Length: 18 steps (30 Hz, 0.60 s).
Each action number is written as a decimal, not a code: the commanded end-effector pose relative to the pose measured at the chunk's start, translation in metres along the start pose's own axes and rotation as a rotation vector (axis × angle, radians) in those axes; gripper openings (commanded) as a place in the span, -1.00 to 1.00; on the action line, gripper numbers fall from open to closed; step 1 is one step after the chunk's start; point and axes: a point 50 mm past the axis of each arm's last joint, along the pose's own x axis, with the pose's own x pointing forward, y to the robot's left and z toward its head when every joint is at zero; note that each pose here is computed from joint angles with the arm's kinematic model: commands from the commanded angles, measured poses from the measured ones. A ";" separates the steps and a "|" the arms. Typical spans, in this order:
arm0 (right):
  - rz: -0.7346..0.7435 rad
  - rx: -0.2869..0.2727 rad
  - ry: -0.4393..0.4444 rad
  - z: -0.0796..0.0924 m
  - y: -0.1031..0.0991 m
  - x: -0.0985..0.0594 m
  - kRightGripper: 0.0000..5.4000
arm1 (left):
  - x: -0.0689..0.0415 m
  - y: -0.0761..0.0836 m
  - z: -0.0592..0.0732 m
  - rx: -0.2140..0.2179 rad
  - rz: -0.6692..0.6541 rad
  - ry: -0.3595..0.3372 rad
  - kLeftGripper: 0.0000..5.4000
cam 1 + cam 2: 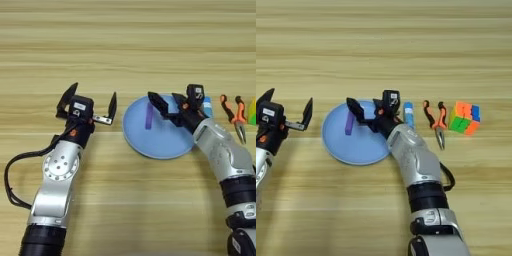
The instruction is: Move the objects on the table
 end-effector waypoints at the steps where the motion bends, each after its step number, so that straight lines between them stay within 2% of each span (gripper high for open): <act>1: -0.043 -0.124 -0.068 0.011 0.001 -0.008 0.99 | 0.001 0.000 0.000 0.002 0.001 0.000 1.00; 3: -0.075 -0.182 -0.094 0.014 -0.001 -0.014 0.99 | 0.001 0.000 0.000 0.001 0.002 0.000 1.00; 7: -0.127 -0.240 -0.119 0.017 -0.008 -0.023 0.99 | 0.002 0.000 0.000 -0.001 0.004 0.000 1.00; 10: -0.206 -0.304 -0.145 0.021 -0.021 -0.038 0.99 | 0.002 0.000 0.000 -0.004 0.006 0.001 1.00; 18: -0.326 -0.360 -0.154 0.024 -0.042 -0.060 0.99 | 0.002 -0.001 0.000 -0.010 0.011 0.000 1.00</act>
